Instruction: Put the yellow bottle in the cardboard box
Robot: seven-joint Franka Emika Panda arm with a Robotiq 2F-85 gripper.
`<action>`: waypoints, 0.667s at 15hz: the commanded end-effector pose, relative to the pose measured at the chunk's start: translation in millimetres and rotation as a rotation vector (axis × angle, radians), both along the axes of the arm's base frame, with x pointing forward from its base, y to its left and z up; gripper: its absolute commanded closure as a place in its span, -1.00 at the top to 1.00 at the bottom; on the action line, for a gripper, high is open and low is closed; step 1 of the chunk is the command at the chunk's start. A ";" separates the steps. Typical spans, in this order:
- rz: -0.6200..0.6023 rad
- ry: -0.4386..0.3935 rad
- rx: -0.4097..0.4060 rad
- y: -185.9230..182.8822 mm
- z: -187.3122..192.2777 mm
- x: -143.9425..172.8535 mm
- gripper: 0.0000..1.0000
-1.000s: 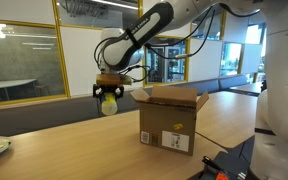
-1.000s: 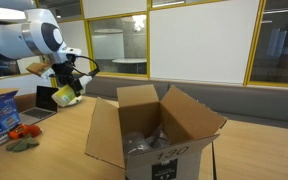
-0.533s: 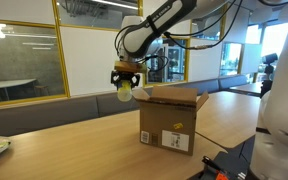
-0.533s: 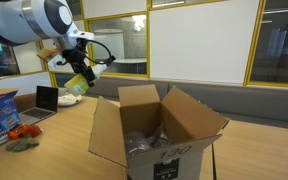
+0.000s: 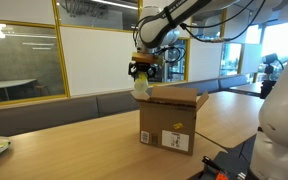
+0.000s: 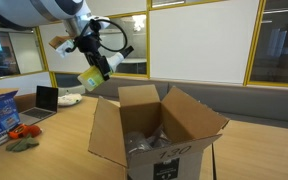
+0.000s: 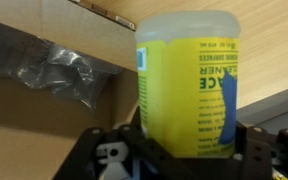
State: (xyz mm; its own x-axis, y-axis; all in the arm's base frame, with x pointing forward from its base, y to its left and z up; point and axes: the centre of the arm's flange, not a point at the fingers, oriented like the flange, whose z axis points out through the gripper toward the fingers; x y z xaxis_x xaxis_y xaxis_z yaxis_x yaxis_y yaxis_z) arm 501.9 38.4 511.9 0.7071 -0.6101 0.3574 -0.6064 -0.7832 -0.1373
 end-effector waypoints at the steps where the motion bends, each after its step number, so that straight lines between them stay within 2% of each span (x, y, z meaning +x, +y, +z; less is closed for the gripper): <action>1: 0.067 0.075 -0.062 -20.4 29.9 -18.4 -0.14; 6: 0.195 0.276 -0.140 -53.1 8.9 -32.1 -0.14; 10: 0.318 0.362 -0.166 -79.3 -15.9 -28.0 -0.14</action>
